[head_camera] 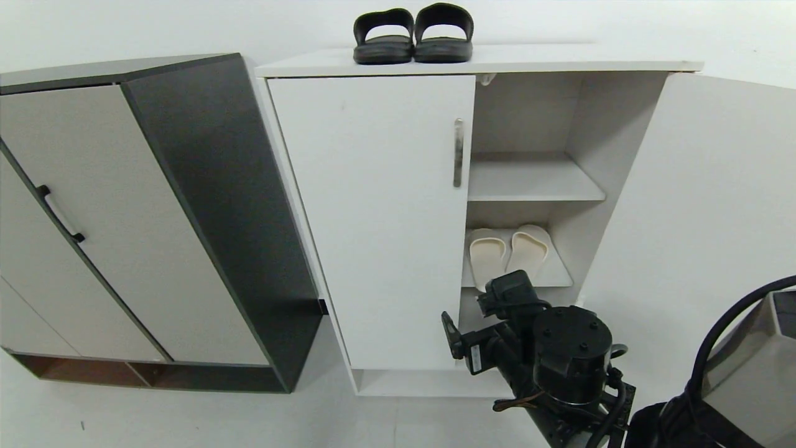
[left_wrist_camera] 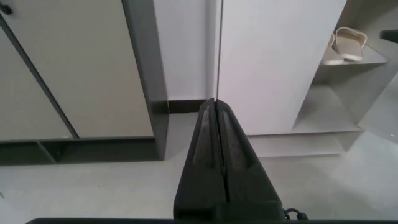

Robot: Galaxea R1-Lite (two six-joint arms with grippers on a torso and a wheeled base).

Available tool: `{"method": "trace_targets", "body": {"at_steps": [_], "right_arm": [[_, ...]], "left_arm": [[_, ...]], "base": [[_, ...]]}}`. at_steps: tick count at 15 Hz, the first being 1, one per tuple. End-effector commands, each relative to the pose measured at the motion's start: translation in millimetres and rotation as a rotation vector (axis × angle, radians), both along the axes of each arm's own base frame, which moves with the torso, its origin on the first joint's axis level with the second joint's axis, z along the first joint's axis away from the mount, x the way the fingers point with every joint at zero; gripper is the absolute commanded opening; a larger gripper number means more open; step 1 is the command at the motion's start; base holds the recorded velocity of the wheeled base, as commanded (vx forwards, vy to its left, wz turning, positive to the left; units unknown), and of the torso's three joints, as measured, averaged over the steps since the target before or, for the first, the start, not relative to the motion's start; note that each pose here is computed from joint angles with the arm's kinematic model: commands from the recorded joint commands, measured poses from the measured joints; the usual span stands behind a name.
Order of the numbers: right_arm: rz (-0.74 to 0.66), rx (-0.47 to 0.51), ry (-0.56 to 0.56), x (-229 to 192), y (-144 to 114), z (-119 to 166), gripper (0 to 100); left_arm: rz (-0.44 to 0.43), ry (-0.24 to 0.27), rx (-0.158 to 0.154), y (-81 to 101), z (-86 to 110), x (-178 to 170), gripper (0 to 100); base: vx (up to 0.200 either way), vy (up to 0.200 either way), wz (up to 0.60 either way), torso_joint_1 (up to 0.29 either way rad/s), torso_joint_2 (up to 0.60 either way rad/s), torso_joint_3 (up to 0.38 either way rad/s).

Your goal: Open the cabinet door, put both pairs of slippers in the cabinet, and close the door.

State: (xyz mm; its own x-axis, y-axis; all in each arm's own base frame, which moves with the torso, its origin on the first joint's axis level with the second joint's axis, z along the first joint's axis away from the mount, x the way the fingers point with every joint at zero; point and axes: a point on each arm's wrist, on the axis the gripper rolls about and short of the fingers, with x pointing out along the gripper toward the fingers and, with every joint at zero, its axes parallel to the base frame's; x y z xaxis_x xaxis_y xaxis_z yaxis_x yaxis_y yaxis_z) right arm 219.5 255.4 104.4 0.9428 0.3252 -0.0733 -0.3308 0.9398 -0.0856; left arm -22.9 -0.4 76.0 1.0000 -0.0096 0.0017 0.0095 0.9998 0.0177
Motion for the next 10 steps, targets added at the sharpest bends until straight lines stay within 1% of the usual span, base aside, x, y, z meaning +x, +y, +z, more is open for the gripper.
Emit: {"method": "trace_targets", "body": {"at_steps": [1,4,10], "right_arm": [[0.005,-0.003,0.003,-0.3,0.2,-1.1,100],[0.036,0.002,-0.001,-2.3,-1.3,-3.2,100],[0.029,-0.005,0.0,-0.5,-2.5,-5.8,100]], "left_arm": [[0.0,0.002,-0.001,0.0,0.0,0.1,0],[0.0,0.002,-0.001,0.0,0.0,0.1,0],[0.002,0.002,-0.001,0.0,0.0,0.1,0]], "base": [[0.0,0.2,0.0,0.007,0.01,-0.007],[0.0,0.2,0.0,0.004,0.0,0.006],[0.0,0.0,0.0,0.0,0.0,0.0]]}}
